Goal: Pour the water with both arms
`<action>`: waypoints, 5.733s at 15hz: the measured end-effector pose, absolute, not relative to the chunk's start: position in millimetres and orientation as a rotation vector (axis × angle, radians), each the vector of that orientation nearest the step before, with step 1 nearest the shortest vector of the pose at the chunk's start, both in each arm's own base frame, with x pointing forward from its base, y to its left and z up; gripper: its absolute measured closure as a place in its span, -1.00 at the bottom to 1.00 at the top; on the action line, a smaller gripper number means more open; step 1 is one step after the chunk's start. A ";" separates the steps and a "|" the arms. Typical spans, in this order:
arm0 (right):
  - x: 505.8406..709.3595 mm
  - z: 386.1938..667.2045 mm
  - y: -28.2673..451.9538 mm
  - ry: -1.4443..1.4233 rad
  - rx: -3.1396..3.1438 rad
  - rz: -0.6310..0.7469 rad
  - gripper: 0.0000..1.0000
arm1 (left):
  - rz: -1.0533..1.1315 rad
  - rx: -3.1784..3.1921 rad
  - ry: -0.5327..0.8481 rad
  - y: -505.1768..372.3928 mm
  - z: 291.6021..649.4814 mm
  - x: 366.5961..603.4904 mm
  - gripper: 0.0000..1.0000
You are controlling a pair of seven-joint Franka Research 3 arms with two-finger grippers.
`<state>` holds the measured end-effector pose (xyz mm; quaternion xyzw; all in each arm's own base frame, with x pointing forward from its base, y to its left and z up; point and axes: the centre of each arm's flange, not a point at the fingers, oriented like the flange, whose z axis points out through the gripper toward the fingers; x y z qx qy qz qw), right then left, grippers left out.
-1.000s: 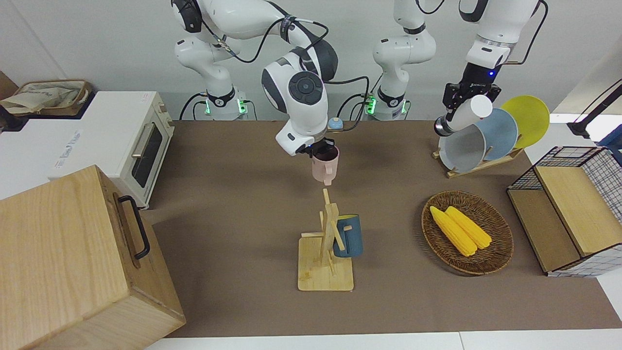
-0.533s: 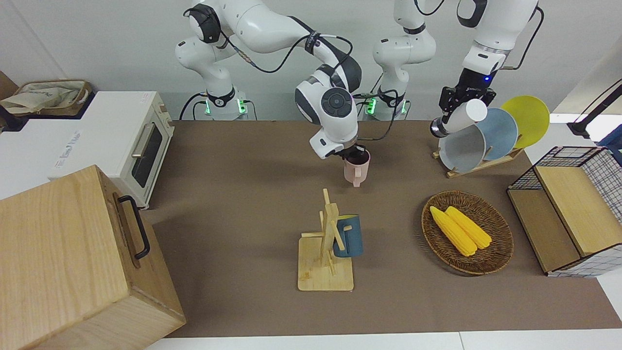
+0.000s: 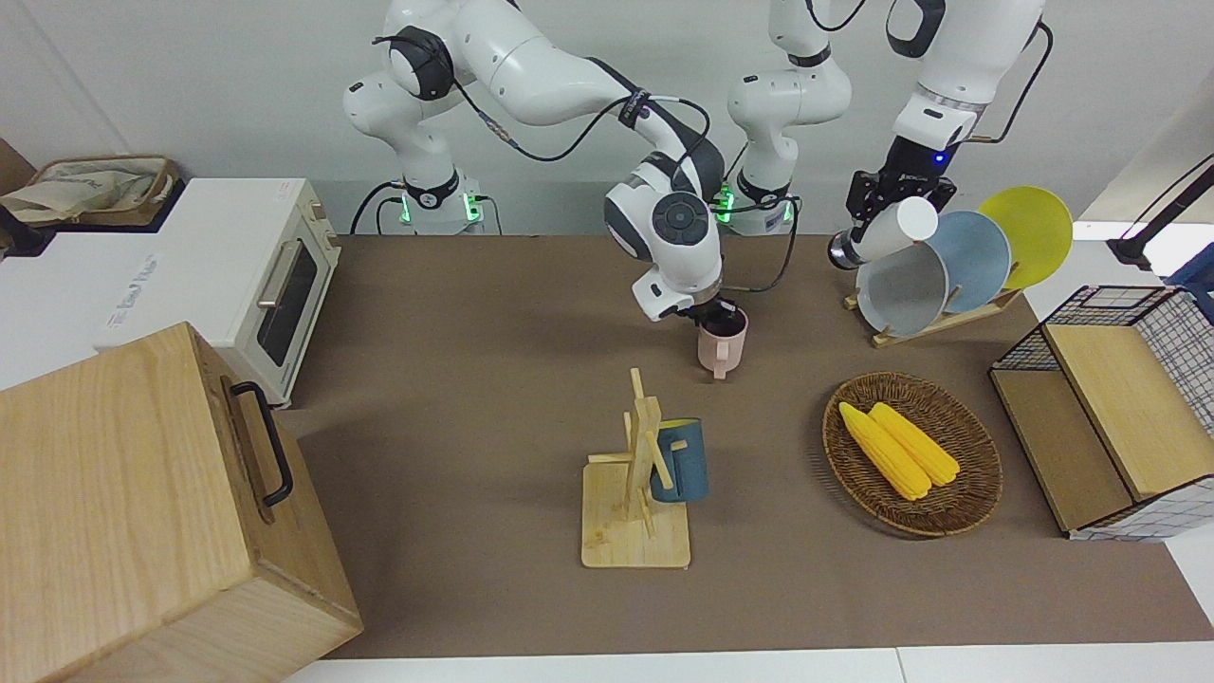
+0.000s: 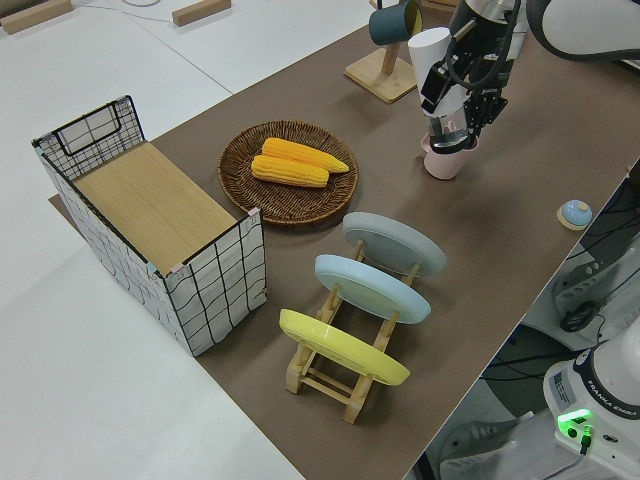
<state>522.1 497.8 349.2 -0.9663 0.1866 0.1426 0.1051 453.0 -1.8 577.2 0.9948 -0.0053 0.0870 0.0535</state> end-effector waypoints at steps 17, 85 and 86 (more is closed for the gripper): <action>574.7 516.1 314.4 0.515 -2.929 0.360 -0.99 | 0.185 2.999 -0.174 -52.6 554.1 446.9 -0.27; 574.8 639.9 39.8 0.003 -3.118 -0.016 -0.99 | -0.611 2.980 -0.474 -179.1 429.2 456.5 -0.27; 574.8 639.9 39.8 0.003 -3.118 -0.016 -0.99 | -0.613 2.980 -0.473 -179.0 429.2 456.4 -0.27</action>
